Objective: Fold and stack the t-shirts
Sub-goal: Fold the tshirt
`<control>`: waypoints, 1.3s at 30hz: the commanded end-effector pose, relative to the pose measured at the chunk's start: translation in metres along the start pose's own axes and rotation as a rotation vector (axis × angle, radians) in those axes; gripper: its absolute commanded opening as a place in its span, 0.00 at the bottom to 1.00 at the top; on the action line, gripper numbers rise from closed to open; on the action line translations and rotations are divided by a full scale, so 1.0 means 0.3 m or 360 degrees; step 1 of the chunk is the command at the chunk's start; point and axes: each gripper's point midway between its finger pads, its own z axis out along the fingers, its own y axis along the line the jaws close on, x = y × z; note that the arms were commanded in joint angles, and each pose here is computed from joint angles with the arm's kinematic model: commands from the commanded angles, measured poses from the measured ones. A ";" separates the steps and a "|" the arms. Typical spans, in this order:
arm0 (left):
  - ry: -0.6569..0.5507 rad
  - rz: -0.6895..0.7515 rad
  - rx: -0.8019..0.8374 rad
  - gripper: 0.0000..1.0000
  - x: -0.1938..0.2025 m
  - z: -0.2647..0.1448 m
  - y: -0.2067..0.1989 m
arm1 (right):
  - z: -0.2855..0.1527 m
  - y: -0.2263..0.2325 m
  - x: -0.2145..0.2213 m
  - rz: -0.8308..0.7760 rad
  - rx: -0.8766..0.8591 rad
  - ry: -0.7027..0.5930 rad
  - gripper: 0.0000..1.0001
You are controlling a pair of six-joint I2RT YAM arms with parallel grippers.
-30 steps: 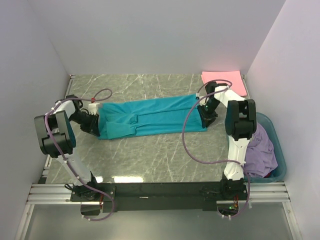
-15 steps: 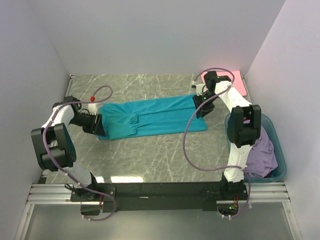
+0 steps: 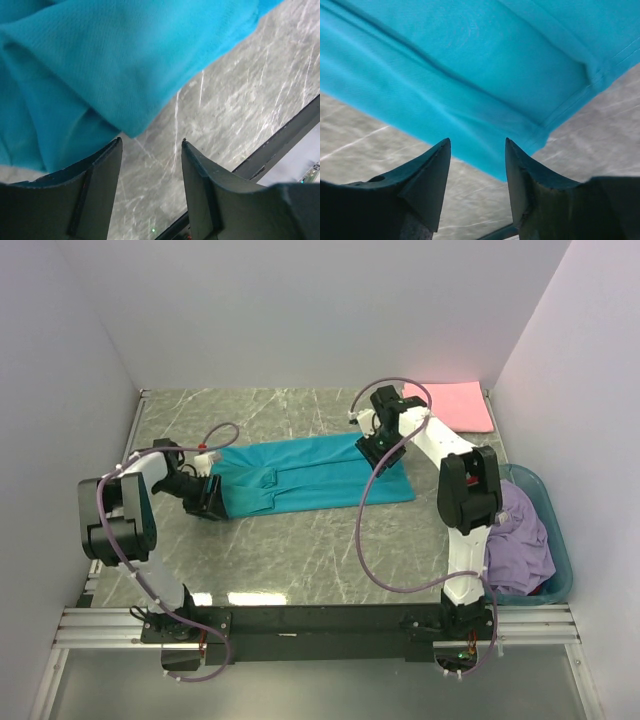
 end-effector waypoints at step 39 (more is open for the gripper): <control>-0.0577 -0.0071 0.0300 0.03 -0.609 -0.048 -0.011 | -0.032 -0.065 0.011 -0.0079 0.0099 -0.0029 0.56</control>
